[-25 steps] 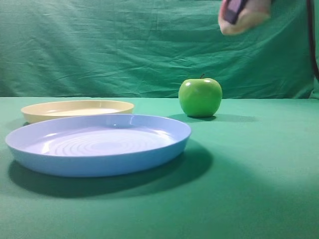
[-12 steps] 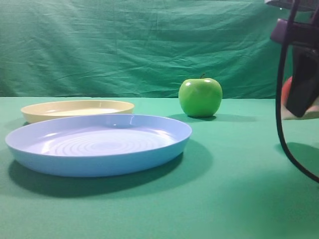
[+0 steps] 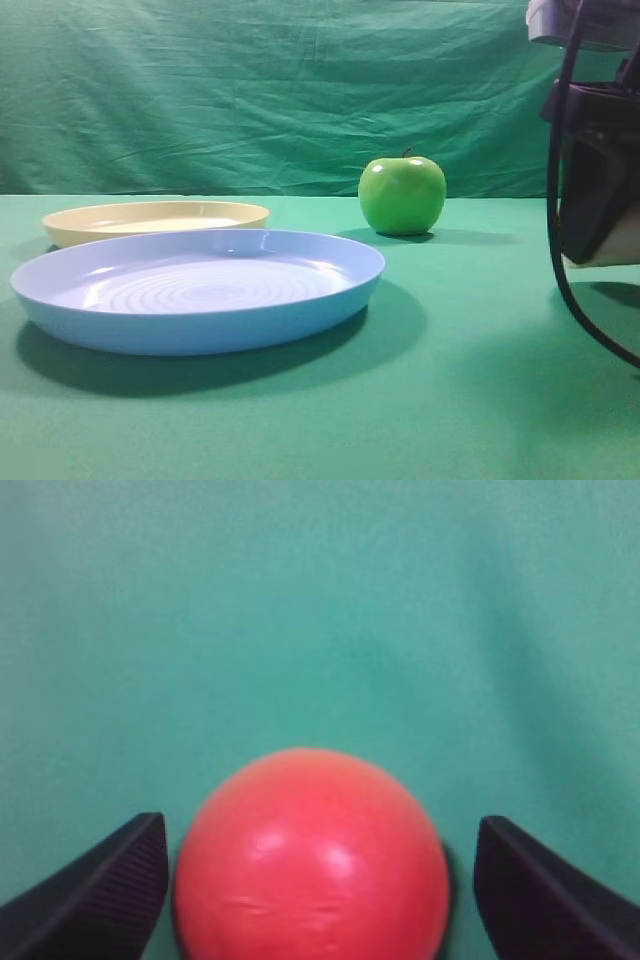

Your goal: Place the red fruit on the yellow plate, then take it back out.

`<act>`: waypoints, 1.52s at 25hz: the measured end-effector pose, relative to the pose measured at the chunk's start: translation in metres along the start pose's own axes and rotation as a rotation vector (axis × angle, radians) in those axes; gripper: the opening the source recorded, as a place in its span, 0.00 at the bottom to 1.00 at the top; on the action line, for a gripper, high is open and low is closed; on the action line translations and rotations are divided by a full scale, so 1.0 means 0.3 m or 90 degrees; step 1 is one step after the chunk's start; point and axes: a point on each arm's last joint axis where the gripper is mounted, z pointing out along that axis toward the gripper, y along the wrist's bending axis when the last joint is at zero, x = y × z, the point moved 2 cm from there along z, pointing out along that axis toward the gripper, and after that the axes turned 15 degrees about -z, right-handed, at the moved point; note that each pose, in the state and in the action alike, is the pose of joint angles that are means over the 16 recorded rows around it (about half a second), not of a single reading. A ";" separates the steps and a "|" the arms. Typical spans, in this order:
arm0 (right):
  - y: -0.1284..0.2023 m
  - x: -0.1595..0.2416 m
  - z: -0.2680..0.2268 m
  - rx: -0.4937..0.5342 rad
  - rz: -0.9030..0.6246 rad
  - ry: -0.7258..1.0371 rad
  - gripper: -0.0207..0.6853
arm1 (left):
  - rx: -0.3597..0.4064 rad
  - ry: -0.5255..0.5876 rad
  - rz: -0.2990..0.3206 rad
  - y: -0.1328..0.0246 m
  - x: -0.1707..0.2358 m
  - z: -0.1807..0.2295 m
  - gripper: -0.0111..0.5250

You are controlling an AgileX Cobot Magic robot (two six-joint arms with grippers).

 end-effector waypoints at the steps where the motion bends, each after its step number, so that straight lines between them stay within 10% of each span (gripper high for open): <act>1: -0.007 -0.010 -0.018 0.002 0.002 -0.005 0.79 | 0.000 0.000 0.000 0.000 0.000 0.000 0.02; 20: 0.008 -0.038 -0.565 0.049 0.002 -0.166 0.08 | 0.000 0.000 0.000 0.000 0.000 0.000 0.02; 38: 0.157 0.249 -0.881 0.136 0.000 -0.413 0.03 | 0.000 0.000 0.000 0.000 0.000 0.000 0.02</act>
